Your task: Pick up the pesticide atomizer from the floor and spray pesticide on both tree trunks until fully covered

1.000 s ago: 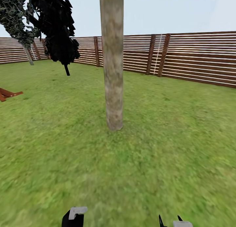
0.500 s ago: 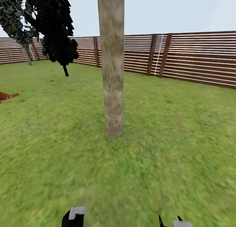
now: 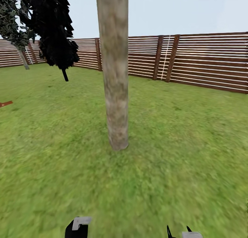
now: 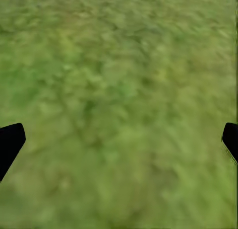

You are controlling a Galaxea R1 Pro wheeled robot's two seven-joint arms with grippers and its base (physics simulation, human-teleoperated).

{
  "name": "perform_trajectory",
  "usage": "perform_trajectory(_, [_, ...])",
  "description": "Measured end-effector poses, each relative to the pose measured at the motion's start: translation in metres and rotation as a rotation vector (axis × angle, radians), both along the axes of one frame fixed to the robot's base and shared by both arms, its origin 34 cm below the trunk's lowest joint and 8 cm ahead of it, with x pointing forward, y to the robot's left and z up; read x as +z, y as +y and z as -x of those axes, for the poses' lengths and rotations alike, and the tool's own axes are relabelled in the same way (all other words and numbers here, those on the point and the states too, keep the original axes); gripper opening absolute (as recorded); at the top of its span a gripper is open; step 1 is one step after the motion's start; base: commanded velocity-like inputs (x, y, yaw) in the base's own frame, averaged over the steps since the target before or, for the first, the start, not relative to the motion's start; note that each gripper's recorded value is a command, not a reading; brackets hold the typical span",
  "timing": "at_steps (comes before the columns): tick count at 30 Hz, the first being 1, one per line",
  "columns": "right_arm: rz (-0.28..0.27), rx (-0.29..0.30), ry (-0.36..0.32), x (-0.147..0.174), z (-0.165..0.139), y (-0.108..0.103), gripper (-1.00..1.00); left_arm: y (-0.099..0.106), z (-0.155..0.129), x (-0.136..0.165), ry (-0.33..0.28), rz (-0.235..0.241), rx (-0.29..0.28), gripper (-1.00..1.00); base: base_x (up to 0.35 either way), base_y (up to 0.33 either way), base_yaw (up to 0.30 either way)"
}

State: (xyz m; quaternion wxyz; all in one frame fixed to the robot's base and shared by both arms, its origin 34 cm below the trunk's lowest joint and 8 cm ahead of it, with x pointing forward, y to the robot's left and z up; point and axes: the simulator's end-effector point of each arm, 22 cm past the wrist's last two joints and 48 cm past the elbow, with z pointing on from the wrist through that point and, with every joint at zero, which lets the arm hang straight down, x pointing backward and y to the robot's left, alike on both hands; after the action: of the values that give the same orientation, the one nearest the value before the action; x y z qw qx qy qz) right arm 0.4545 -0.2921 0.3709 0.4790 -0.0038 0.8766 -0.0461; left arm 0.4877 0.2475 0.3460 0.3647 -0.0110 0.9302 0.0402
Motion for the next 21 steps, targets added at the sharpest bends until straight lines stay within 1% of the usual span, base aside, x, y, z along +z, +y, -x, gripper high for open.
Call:
perform_trajectory(3, [0.0,0.0,0.0,0.0,0.0,0.0001,1.0,0.0001,0.0,0.0,0.0,0.0,0.0,-1.0,0.342,0.0,-0.113])
perform_trajectory(14, [0.0,-0.001,0.0,0.0,-0.0001,-0.0001,1.0,0.0003,-0.0006,0.0005,-0.002,0.0,0.002,-1.0,0.342,0.0,-0.005])
perform_trajectory(18, [0.004,-0.006,-0.004,0.0009,-0.0007,-0.0026,1.0,0.0031,-0.0014,0.001,-0.003,-0.002,0.005,-1.0,0.342,0.0,0.0])
perform_trajectory(21, [0.011,-0.01,-0.005,0.0015,-0.0011,-0.0075,1.0,0.0013,-0.0008,0.0005,-0.001,0.0,0.003,-1.0,0.318,0.0,0.0])
